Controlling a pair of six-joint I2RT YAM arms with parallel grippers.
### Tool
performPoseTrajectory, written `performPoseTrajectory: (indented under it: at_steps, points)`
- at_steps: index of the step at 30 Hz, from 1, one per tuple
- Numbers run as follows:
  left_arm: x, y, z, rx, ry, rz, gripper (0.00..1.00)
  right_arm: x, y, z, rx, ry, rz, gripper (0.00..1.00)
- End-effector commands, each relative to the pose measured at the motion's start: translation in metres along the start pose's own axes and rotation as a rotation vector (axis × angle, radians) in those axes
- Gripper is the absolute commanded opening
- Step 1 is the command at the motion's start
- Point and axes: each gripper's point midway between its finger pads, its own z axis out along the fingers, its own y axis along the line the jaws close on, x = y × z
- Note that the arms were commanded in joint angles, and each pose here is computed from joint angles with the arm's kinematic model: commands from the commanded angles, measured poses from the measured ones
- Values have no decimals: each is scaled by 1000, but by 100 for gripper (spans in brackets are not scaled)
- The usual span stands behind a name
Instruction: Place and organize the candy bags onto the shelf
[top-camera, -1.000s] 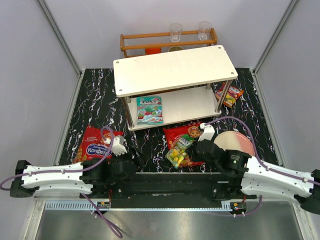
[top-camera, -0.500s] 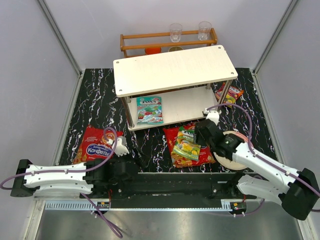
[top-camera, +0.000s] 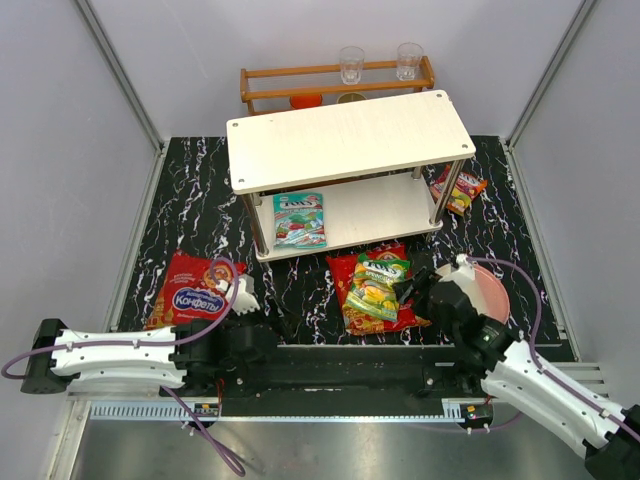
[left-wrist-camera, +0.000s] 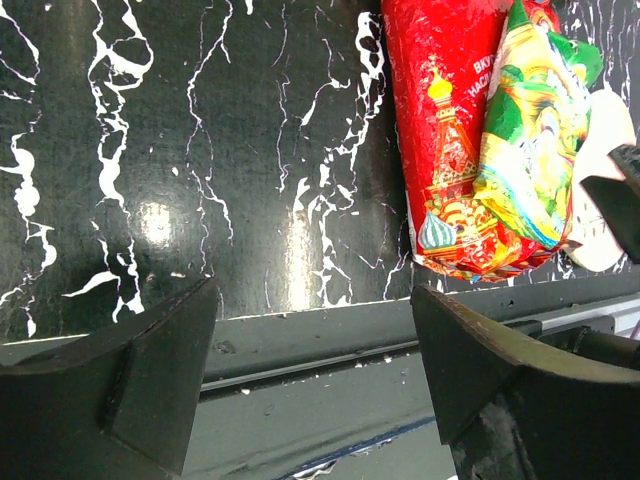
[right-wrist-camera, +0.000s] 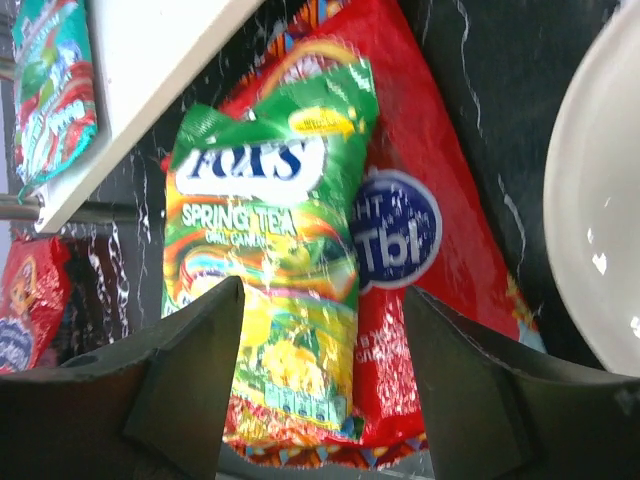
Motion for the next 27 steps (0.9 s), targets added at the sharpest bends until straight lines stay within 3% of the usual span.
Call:
performPoseTrajectory:
  at_steps: [1, 15, 17, 18, 21, 27]
  points:
    - [-5, -13, 0, 43, -24, -19, 82, 11, 9, -7, -33, -10, 193, 73]
    - [-3, -12, 1, 46, -21, -14, 82, 55, -1, -13, 110, -4, 230, 72]
    - [-4, -10, 1, 43, -26, -14, 82, 56, 5, -12, 86, -13, 236, 59]
    - [-4, -11, 1, 44, -26, -14, 82, 55, 7, -12, 74, -15, 242, 39]
    - [-4, -10, 1, 42, -27, -19, 83, 45, 11, -14, 52, -50, 215, 3]
    - [-2, -7, 2, 40, -24, -20, 83, 7, 37, -29, -41, -144, -23, 0]
